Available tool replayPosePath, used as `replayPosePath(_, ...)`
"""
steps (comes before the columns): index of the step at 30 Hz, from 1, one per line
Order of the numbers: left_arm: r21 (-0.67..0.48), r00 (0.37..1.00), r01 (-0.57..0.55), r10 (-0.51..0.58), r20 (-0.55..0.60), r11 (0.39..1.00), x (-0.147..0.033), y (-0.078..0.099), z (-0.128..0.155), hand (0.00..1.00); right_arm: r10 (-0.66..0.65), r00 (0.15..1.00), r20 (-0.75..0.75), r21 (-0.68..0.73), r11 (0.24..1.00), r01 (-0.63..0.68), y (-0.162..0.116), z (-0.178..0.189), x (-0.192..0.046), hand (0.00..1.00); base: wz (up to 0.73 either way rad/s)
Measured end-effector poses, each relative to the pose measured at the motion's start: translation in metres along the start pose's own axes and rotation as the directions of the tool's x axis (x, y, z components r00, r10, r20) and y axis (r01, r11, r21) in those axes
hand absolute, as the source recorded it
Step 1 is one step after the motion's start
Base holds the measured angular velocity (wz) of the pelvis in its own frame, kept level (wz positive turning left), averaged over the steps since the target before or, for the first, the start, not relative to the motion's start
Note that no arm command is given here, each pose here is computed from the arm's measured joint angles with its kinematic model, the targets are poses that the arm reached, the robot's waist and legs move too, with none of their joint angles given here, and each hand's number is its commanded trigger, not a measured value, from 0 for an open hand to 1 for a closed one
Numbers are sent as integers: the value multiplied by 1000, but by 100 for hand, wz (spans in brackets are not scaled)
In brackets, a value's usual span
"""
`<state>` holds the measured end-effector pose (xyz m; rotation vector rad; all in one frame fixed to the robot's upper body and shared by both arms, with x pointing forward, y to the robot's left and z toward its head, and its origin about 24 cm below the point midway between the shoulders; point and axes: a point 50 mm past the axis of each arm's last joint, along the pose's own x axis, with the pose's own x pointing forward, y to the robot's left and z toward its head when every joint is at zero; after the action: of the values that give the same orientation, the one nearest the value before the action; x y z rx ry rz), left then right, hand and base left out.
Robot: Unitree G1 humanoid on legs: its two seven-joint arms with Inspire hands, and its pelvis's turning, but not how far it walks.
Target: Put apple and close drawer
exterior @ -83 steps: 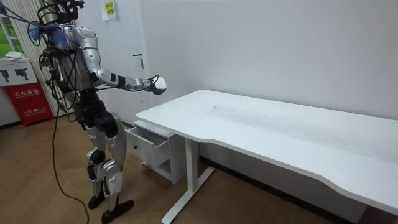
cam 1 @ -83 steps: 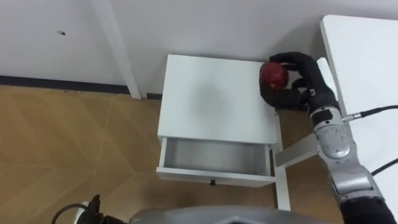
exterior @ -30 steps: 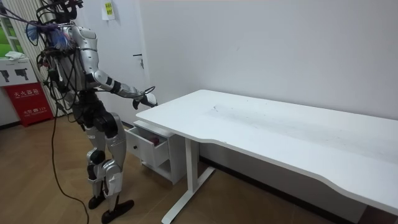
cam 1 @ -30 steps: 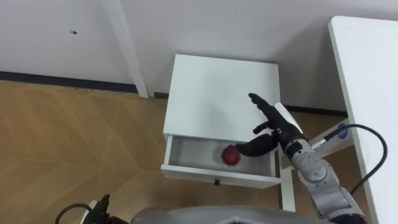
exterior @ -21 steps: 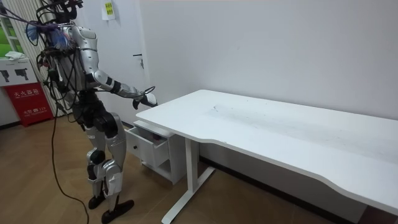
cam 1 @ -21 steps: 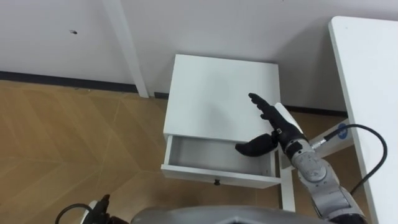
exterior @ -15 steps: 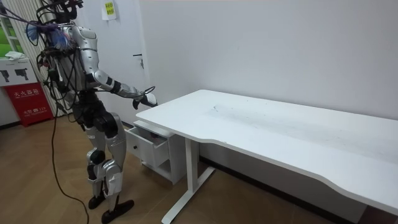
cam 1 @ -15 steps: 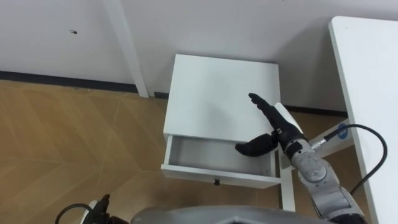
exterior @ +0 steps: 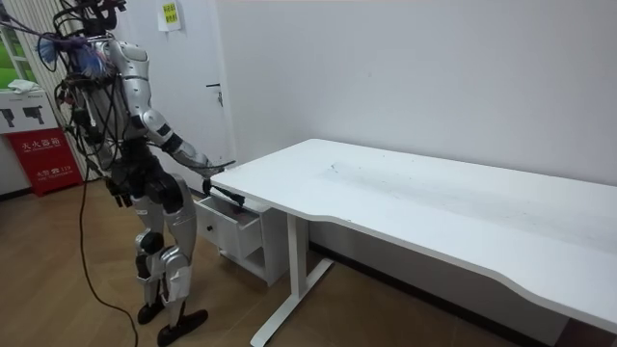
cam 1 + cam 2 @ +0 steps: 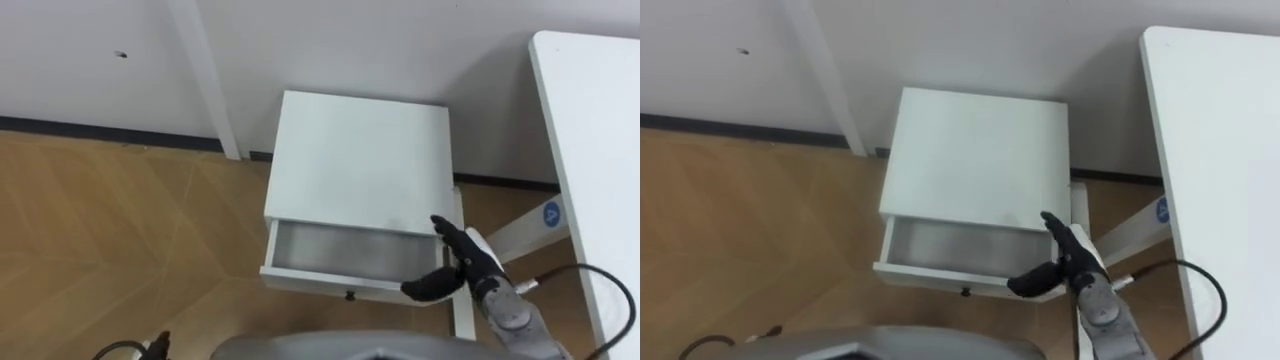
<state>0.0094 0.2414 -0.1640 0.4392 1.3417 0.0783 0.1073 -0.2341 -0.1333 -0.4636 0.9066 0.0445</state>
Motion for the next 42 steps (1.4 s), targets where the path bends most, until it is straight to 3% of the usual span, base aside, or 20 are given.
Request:
replayPosePath(3, -30, 1000, -10, 10, 0, 1000, 2, 4, 4, 0, -71, 990, -121, 74, 994, 81, -10, -30, -7, 0, 13)
replayPosePath(8, -33, 1000, -25, 25, -13, 999, 4, 12, 4, 0, -131, 928, -348, 23, 989, 148, -26, -87, -32, 0, -2)
replayPosePath(11, -41, 998, -55, 54, -31, 998, 5, 24, 4, 0, -88, 907, -411, 73, 989, 129, -15, -100, -40, 0, -38)
replayPosePath(15, -37, 998, -44, 42, -47, 998, 8, 23, 14, 0, -12, 876, -482, 99, 993, 68, 5, -116, -50, 0, -12)
replayPosePath(29, -39, 983, -37, 29, -184, 999, 0, 16, -25, 0, -4, 852, -524, 196, 973, 125, 9, -113, -46, 0, 1)
replayPosePath(30, -29, 989, -74, 70, -127, 997, 4, 30, -10, 0, 7, 844, -536, 206, 971, 123, 14, -114, -47, 0, 38)
replayPosePath(31, -30, 990, -92, 88, -111, 995, 4, 34, -7, 0, 11, 838, -546, 212, 969, 126, 15, -114, -47, 0, 13)
replayPosePath(37, -38, 986, -123, 117, -114, 992, 2, 27, -12, 0, 11, 808, -589, 216, 966, 144, 16, -123, -54, 0, 6)
replayPosePath(42, -45, 982, -159, 154, -108, 986, 1, 28, -13, 0, -64, 832, -551, 215, 953, 215, 3, -108, -40, 0, -21)
